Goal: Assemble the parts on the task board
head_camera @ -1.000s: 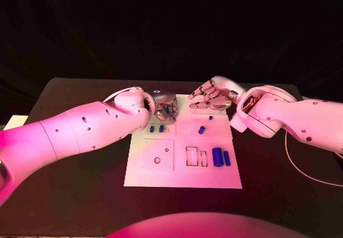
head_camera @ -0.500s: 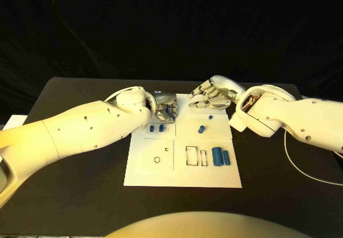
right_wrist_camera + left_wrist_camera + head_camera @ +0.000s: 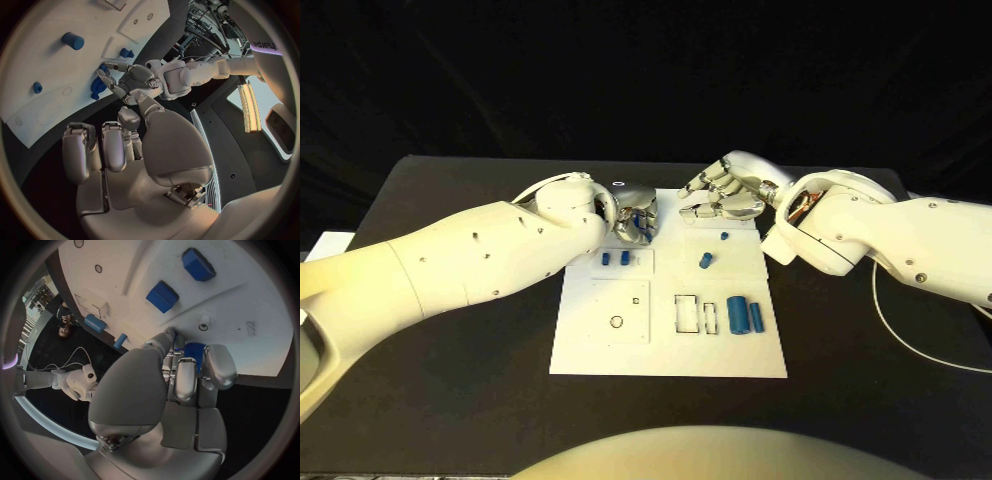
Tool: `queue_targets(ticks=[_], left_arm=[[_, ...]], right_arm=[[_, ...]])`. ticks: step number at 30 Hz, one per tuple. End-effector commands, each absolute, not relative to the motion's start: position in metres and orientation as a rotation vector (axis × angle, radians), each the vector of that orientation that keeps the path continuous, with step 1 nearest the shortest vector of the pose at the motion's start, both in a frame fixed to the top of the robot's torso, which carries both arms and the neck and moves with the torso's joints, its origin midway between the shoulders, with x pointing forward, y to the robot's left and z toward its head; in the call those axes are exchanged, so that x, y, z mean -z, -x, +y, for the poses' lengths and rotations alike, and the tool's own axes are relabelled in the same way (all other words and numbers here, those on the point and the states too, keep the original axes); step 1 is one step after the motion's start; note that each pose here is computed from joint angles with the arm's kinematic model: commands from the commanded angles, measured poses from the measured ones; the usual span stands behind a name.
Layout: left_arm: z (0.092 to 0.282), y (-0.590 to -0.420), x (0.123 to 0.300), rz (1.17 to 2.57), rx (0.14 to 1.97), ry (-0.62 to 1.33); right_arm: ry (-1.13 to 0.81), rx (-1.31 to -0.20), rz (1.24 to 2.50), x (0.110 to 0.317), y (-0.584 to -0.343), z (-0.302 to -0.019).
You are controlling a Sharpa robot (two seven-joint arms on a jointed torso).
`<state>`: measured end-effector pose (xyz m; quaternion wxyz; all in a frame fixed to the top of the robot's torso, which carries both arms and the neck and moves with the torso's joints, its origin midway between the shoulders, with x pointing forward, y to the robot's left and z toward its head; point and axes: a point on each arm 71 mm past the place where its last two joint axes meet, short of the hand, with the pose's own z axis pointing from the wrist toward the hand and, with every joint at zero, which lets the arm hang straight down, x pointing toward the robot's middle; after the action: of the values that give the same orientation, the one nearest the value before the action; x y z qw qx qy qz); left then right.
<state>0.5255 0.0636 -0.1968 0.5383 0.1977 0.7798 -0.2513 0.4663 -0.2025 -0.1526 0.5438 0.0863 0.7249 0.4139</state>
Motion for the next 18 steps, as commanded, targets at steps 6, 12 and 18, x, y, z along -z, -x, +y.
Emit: queue_targets(ticks=[6,12,18], left_arm=[[0.071,-0.521,0.193,1.826,0.671,-0.4],[0.079,-0.518,0.177,1.782,0.759,-0.302],[0.094,-0.518,0.167,1.807,0.793,-0.242]], right_arm=[[-0.192,-0.992,1.721,0.153,-0.466,-0.201],[-0.193,-0.99,1.721,0.153,-0.466,-0.202],[-0.194,-0.989,1.721,0.153,-0.466,-0.203]])
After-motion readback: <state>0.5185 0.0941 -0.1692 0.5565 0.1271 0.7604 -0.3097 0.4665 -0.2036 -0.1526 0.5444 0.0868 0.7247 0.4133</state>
